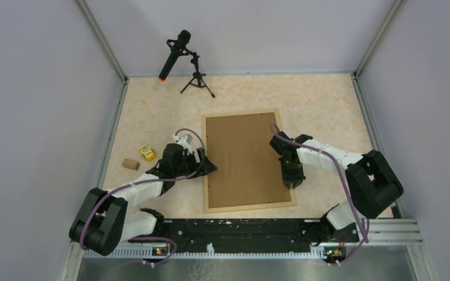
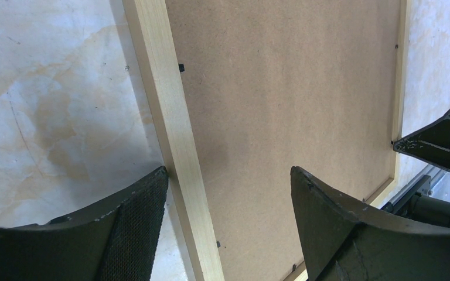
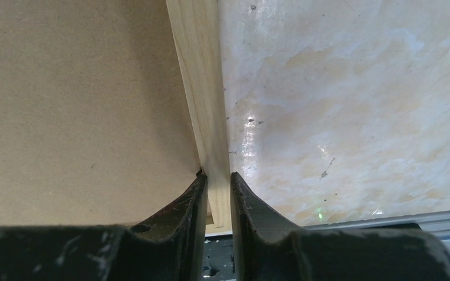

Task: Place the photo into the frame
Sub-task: Install the photo frame at the center of the board.

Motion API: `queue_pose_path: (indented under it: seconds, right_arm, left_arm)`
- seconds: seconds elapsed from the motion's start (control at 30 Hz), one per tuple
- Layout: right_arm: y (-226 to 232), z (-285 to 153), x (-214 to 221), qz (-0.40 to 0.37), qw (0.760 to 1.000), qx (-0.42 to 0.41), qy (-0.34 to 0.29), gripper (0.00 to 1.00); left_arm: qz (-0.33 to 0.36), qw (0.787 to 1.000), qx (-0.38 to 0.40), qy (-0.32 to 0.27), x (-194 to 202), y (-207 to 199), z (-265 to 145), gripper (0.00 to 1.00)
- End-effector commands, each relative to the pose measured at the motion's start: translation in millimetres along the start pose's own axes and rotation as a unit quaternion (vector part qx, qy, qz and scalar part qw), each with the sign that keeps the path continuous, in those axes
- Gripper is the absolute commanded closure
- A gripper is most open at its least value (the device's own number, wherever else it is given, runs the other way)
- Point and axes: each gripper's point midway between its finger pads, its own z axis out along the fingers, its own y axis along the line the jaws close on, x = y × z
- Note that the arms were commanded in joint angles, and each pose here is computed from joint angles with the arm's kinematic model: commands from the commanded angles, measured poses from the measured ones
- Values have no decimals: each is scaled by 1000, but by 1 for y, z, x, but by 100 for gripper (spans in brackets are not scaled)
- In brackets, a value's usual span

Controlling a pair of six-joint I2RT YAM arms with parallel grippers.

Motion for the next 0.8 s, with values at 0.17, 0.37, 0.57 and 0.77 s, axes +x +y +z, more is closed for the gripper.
queue_pose_path:
  seconds: [0.17,0.37,0.57,0.77]
  right_arm:
    - [2,11,-16,-6,1000,19,-22,79]
    - [8,25,-28,-28,999,33,-11,80]
    - [34,46,-39,-36,999,28,17,80]
    - [103,30,-69,-12,995,-99,-11,78]
  left_arm:
    - [-4,1000,-3,30,17,6,-1,19]
    - [-4,1000,-3,31,18,5,-1,19]
    - [-4,1000,-4,30,17,6,-1,19]
    - [-3,1000,-3,30,18,6,-1,19]
